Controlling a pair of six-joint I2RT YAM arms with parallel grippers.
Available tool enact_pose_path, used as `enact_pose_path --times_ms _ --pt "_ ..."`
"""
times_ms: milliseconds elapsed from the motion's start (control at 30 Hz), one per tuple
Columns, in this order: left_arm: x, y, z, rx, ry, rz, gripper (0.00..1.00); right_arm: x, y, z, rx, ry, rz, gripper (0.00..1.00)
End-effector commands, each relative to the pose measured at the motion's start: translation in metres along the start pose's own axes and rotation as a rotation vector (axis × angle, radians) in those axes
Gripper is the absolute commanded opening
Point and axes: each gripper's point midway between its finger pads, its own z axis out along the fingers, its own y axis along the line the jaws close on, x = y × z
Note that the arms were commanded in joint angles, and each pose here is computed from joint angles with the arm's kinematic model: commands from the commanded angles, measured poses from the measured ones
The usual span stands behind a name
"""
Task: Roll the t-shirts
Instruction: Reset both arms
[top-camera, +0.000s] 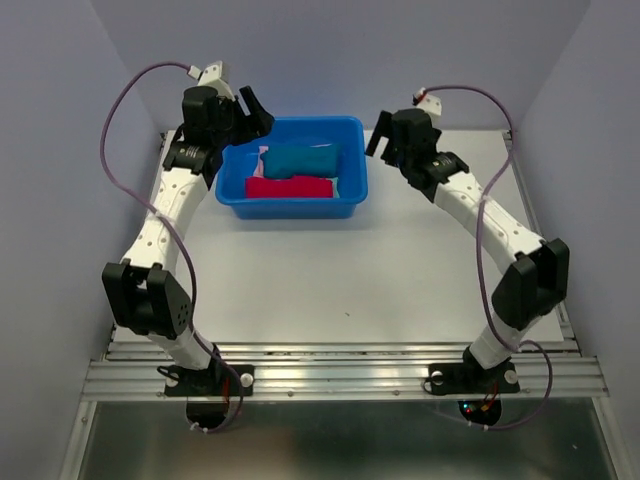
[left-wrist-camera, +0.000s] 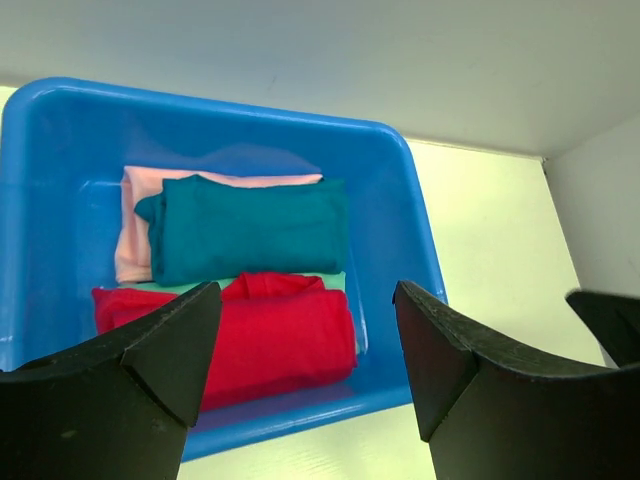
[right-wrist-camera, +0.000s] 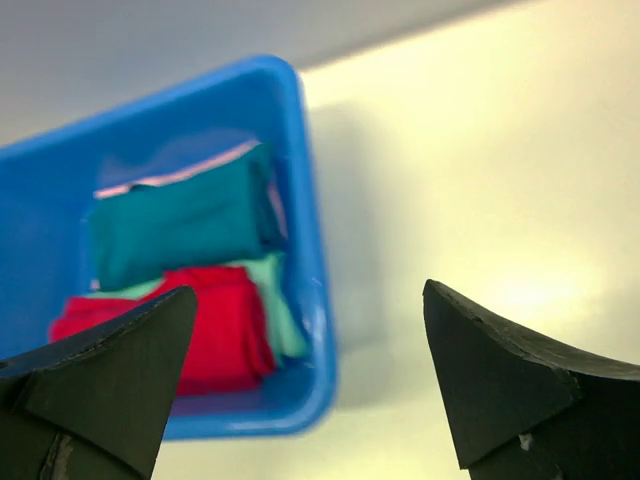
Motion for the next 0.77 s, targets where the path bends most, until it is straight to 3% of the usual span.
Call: enact_pose_path --times_ms 0,133,367,733 --pt "0.024 0.018 -0.017 -0.07 0.023 0.022 0.81 0.026 -0.08 -0.044 0.247 0.023 -0.013 1.0" --pt "0.028 0.016 -0.042 -0.054 -0.034 -0.002 0.81 0.051 -0.12 -0.088 0.295 0.047 -0.005 1.0" --pt "0.073 0.023 -0.076 -0.053 0.016 -0.01 0.81 0.097 -0.182 -0.152 0.354 0.055 0.072 1.0" --pt "0.147 0.047 -0.133 -0.093 0.052 -0.001 0.8 0.14 -0.214 -0.174 0.367 0.092 0.088 1.0"
